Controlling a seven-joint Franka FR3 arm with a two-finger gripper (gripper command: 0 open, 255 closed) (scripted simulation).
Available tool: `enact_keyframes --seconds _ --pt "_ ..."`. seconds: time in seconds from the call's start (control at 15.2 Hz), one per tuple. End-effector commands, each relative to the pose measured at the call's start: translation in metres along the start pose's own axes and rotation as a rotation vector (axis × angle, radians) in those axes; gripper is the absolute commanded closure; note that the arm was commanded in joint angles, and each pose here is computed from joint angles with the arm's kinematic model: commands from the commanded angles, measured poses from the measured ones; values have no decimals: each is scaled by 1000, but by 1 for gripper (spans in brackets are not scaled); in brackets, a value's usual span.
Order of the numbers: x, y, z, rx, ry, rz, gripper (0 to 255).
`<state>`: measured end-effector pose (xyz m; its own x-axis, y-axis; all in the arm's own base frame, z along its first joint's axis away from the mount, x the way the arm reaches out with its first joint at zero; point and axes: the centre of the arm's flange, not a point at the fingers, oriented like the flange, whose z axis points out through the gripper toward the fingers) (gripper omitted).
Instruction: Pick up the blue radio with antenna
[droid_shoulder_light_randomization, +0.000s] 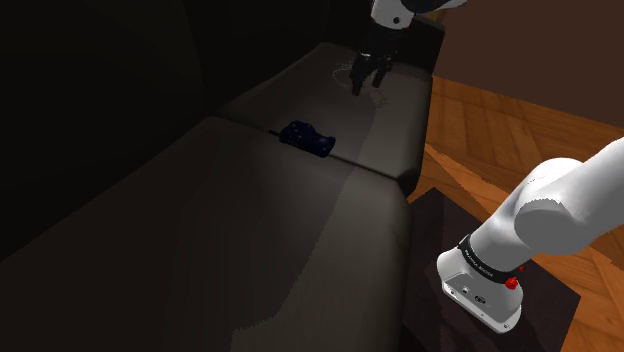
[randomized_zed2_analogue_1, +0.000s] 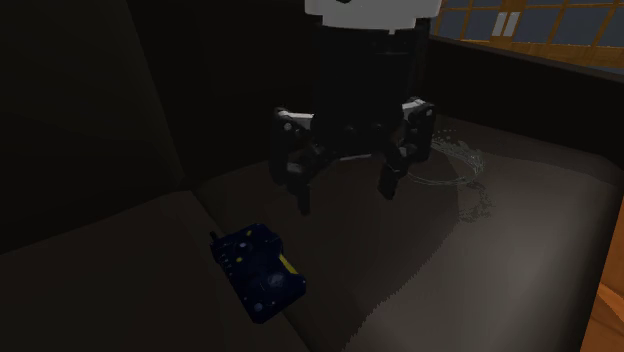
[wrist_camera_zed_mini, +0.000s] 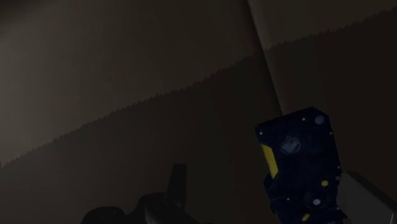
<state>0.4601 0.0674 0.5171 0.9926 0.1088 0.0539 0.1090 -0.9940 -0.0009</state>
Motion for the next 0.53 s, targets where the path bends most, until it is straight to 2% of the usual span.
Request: enact_keyframes --seconds 0.0,0.46 --pt "19 -12 16 5 -4 -40 0" --pt "79 -64 63 21 -19 -174 0"
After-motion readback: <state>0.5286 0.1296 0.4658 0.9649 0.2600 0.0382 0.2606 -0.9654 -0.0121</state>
